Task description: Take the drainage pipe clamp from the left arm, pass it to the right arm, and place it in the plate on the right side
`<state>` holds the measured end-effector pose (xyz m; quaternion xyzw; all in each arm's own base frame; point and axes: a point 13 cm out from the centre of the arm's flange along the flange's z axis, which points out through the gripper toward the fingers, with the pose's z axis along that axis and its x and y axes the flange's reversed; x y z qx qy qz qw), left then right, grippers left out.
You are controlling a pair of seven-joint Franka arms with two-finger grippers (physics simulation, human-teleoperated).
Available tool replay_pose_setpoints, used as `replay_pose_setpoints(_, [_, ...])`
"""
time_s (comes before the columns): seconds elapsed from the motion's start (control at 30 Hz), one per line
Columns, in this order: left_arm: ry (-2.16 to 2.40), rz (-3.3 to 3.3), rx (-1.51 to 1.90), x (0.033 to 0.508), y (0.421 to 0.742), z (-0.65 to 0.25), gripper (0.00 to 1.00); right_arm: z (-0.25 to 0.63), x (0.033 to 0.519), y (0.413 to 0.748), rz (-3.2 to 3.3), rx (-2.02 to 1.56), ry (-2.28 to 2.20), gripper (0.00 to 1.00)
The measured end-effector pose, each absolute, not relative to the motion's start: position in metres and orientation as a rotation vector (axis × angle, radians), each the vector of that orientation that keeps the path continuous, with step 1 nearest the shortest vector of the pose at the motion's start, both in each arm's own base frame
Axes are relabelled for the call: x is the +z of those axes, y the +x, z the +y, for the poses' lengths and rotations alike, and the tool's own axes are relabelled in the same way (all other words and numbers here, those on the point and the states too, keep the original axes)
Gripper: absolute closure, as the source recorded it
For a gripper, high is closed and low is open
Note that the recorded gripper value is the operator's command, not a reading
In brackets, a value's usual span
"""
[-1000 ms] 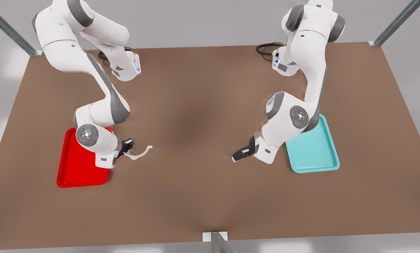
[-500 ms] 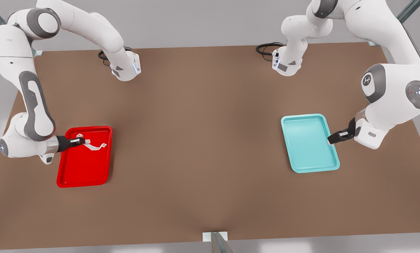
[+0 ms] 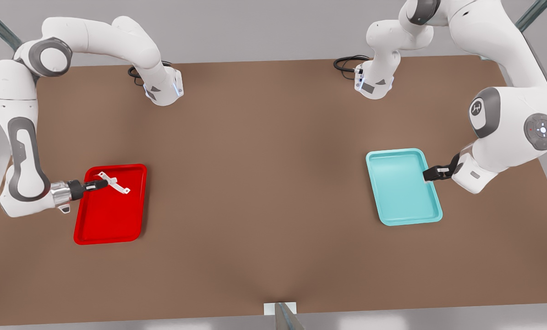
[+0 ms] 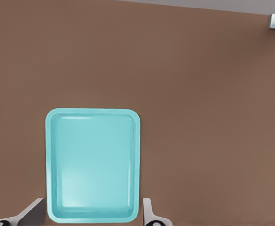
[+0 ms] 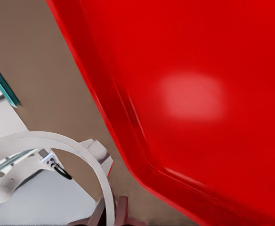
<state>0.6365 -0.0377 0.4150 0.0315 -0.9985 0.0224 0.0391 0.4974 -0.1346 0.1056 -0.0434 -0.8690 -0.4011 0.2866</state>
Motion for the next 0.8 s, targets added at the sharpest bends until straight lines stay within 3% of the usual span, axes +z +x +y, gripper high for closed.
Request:
replay_pose_setpoints(0.03, [0.085, -3.060, 0.069, 0.414, 0.636, -0.038, 0.00, -0.135, 0.100, 0.495, -2.307, -1.058, -0.122, 0.79])
replay_pose_setpoints(0.07, [0.074, -3.058, 0.069, 0.413, 0.636, -0.037, 0.00, -0.137, 0.098, 0.493, -2.301, -1.040, -0.130, 0.36])
replay_pose_setpoints(0.1, [0.064, -3.055, 0.069, 0.412, 0.635, -0.037, 0.00, -0.139, 0.097, 0.492, -2.300, -1.021, -0.138, 0.10])
replay_pose_setpoints(0.27, [0.020, -3.051, 0.070, 0.410, 0.634, -0.037, 0.00, -0.157, 0.104, 0.504, -2.339, -0.947, -0.181, 0.00])
replay_pose_setpoints(0.33, [0.007, -3.051, 0.070, 0.410, 0.634, -0.037, 0.00, -0.166, 0.132, 0.538, -2.453, -0.890, -0.136, 0.00])
replay_pose_setpoints(0.43, [-0.012, -3.051, 0.071, 0.410, 0.634, -0.036, 0.00, -0.127, 0.231, 0.614, -2.721, -0.720, 0.169, 0.00])
replay_pose_setpoints(0.53, [-0.028, -3.052, 0.072, 0.410, 0.634, -0.037, 0.00, -0.064, 0.345, 0.651, -2.938, -0.455, 0.527, 0.00])
replay_pose_setpoints(0.7, [-0.059, -3.054, 0.073, 0.411, 0.634, -0.041, 0.00, 0.034, 0.454, 0.653, -3.057, 0.031, 0.805, 0.00])
replay_pose_setpoints(0.8, [-0.071, -3.055, 0.073, 0.412, 0.634, -0.042, 0.00, 0.042, 0.447, 0.636, -2.977, 0.395, 0.541, 0.00])
